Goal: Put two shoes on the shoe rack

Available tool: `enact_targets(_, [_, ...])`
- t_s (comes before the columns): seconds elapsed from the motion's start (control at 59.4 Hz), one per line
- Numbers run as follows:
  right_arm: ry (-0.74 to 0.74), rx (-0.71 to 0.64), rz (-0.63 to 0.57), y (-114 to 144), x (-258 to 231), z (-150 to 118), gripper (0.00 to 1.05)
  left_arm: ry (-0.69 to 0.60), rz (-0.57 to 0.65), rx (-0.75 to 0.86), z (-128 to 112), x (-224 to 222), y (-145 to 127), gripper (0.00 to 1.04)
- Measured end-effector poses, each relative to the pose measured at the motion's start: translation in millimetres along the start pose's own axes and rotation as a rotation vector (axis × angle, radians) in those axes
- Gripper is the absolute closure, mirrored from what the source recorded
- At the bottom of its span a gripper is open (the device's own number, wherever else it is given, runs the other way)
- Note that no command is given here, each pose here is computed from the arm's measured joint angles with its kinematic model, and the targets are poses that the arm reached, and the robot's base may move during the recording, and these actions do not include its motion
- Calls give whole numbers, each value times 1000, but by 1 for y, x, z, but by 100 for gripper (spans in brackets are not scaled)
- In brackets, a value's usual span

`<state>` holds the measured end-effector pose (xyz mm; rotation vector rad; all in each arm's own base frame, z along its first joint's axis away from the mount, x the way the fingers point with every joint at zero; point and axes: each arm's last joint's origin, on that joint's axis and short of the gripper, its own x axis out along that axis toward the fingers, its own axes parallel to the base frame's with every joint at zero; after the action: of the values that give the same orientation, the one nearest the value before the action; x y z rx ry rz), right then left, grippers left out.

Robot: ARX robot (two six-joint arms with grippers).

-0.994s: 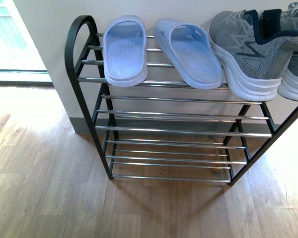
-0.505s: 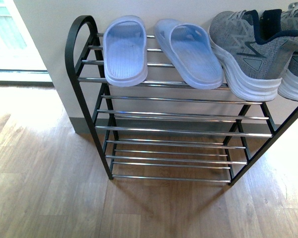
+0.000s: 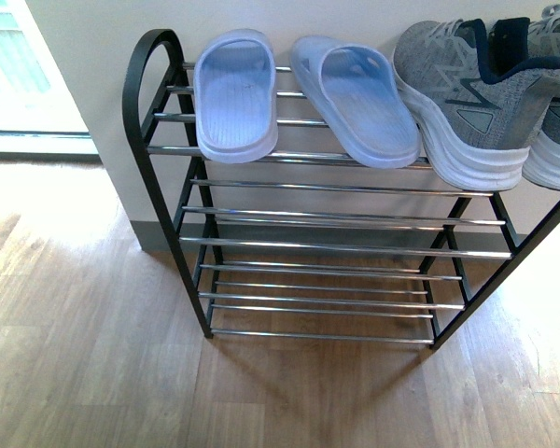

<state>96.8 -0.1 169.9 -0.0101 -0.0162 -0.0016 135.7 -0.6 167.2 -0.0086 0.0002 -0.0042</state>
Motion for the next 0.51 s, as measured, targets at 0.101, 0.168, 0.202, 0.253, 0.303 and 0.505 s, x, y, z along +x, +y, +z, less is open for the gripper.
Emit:
enact_targets(0.101, [0, 0, 0, 0, 0, 0, 9, -10, 0, 0, 2, -6, 0, 104])
enact_targets(0.168, [0, 0, 0, 0, 0, 0, 9, -10, 0, 0, 3, -8, 0, 104])
enact_targets(0.202, [0, 0, 0, 0, 0, 0, 9, -11, 0, 0, 3, -10, 0, 104])
enact_targets(0.253, [0, 0, 0, 0, 0, 0, 9, -13, 0, 0, 4, -12, 0, 104])
enact_targets(0.303, [0, 0, 0, 0, 0, 0, 9, -15, 0, 0, 4, -13, 0, 104])
enact_targets(0.505, [0, 0, 0, 0, 0, 0, 9, -15, 0, 0, 4, -19, 0, 104])
